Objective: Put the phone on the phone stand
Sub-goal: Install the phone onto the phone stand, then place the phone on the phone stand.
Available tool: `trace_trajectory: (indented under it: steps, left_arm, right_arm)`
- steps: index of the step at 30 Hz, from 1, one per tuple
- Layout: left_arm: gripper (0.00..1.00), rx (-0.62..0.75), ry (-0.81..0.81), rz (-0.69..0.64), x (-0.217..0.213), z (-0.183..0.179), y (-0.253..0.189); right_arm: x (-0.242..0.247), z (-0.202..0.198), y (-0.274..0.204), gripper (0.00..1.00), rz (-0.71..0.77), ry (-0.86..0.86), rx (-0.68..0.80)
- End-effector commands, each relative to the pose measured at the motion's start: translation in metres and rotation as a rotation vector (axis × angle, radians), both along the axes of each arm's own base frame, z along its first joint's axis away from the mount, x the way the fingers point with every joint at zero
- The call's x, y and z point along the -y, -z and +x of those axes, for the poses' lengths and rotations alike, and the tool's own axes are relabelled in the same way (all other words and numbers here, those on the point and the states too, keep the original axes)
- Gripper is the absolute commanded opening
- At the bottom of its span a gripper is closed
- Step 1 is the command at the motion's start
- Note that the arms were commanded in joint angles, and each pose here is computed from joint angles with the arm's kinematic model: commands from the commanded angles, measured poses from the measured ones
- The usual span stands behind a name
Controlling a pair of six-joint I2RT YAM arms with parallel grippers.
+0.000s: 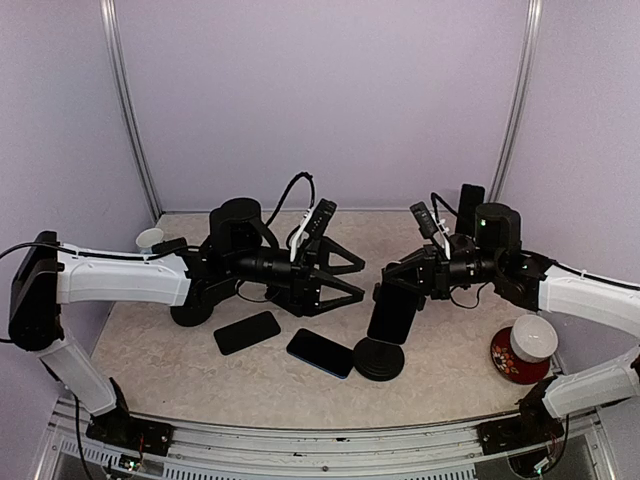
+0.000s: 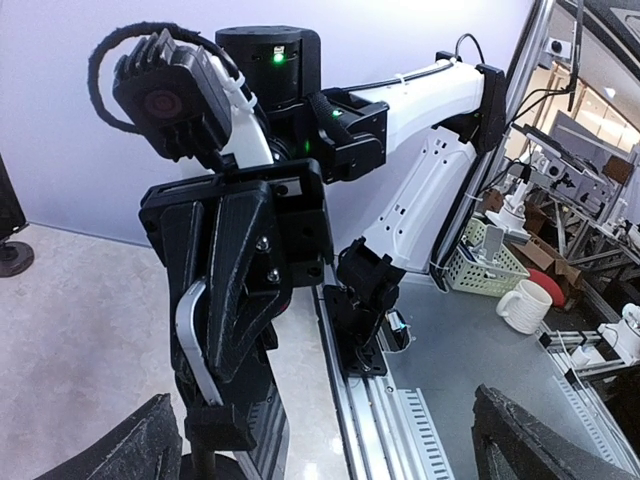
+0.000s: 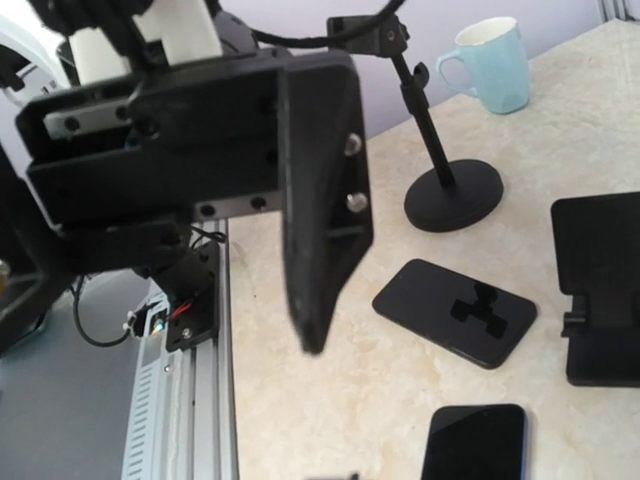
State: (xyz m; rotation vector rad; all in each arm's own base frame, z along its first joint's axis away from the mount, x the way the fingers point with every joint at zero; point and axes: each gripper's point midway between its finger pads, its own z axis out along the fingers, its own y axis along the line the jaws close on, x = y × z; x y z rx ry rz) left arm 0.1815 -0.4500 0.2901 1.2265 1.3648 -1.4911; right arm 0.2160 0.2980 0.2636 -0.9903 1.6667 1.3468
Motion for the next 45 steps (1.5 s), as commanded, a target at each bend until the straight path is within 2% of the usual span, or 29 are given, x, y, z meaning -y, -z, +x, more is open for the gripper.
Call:
trace_trajectory:
  steps: [1, 10, 18, 22, 25, 30, 36, 45]
  left_arm:
    - [0.99, 0.017, -0.044, -0.034, -0.015, 0.003, -0.009]
    - [0.99, 0.013, -0.08, -0.043, -0.031, 0.003, -0.004]
    - [0.99, 0.004, -0.102, -0.038, -0.04, 0.004, 0.002]
    - [0.99, 0.002, -0.107, -0.035, -0.041, 0.006, 0.005]
    - [0.99, -0.005, -0.106, -0.035, -0.04, 0.006, 0.007]
    - [0.99, -0.014, -0.105, -0.035, -0.038, 0.007, 0.01]
    - [0.99, -0.024, -0.101, -0.035, -0.036, 0.008, 0.011]
    - [0.99, -0.029, -0.101, -0.039, -0.034, 0.009, 0.01]
  right_arm:
    - [0.001, 0.01, -0.012, 0.0, -0.013, 0.014, 0.033]
    - [-0.008, 0.017, -0.031, 0.0, -0.026, -0.034, 0.06]
    - [-0.012, 0.021, -0.02, 0.0, -0.052, -0.059, 0.057]
    - [-0.013, 0.024, -0.014, 0.06, -0.072, -0.055, 0.049]
    - [-0.012, 0.025, -0.013, 0.15, -0.078, -0.045, 0.05]
    - [-0.008, 0.025, -0.012, 0.38, -0.09, -0.009, 0.059]
    - [-0.001, 0.028, -0.014, 0.58, -0.104, 0.052, 0.069]
    - [0.013, 0.018, -0.009, 0.77, -0.123, 0.103, 0.076]
